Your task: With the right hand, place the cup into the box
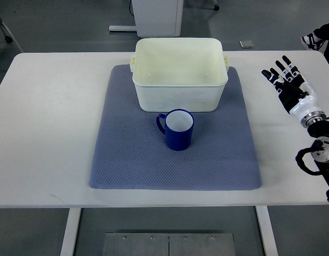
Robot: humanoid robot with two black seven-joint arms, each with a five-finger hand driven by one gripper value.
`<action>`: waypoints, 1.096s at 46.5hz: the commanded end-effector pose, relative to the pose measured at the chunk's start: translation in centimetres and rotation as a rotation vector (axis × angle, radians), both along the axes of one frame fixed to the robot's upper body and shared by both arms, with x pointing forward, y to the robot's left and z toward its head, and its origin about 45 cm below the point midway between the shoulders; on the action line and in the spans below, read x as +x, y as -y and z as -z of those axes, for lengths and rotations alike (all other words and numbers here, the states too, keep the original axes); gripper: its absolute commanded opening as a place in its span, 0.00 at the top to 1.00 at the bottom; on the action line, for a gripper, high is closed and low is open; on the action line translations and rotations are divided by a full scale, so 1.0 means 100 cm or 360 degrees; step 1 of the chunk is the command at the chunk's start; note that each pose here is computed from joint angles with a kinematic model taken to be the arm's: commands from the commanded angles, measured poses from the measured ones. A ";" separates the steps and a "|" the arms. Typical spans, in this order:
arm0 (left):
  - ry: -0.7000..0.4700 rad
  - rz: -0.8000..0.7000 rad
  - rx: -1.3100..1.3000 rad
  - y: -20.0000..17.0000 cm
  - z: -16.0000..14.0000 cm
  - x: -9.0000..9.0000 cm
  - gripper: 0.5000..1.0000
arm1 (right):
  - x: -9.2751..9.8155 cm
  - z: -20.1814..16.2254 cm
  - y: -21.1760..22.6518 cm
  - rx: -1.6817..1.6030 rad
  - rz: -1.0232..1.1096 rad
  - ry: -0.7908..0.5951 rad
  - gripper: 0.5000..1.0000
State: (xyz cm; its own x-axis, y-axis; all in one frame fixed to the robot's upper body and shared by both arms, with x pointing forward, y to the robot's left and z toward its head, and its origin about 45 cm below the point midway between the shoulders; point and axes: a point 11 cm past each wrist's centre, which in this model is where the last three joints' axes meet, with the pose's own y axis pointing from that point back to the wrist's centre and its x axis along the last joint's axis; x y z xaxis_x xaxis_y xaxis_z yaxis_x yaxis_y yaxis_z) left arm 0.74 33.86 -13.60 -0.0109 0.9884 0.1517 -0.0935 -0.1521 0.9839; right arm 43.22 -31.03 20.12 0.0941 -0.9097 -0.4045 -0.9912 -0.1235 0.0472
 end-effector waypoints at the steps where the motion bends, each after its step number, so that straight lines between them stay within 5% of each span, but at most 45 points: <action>1: 0.0000 0.0000 0.0000 0.000 0.000 0.000 0.00 | 0.000 -0.001 0.001 0.0003 -0.0011 0.0012 0.00; 51: 0.0000 0.0000 0.0000 0.000 0.000 0.000 0.00 | -0.003 -0.005 0.025 -0.0062 0.0022 0.0038 0.00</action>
State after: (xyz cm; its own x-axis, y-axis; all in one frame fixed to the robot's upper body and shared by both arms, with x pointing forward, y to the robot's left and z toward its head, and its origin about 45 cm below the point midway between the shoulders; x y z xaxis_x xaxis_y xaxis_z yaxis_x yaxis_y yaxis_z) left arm 0.74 33.86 -13.60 -0.0110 0.9884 0.1515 -0.0935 -0.1518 0.9840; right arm 42.91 -33.45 20.44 0.0851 -0.9247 -0.3711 -0.9940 -0.1043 0.0319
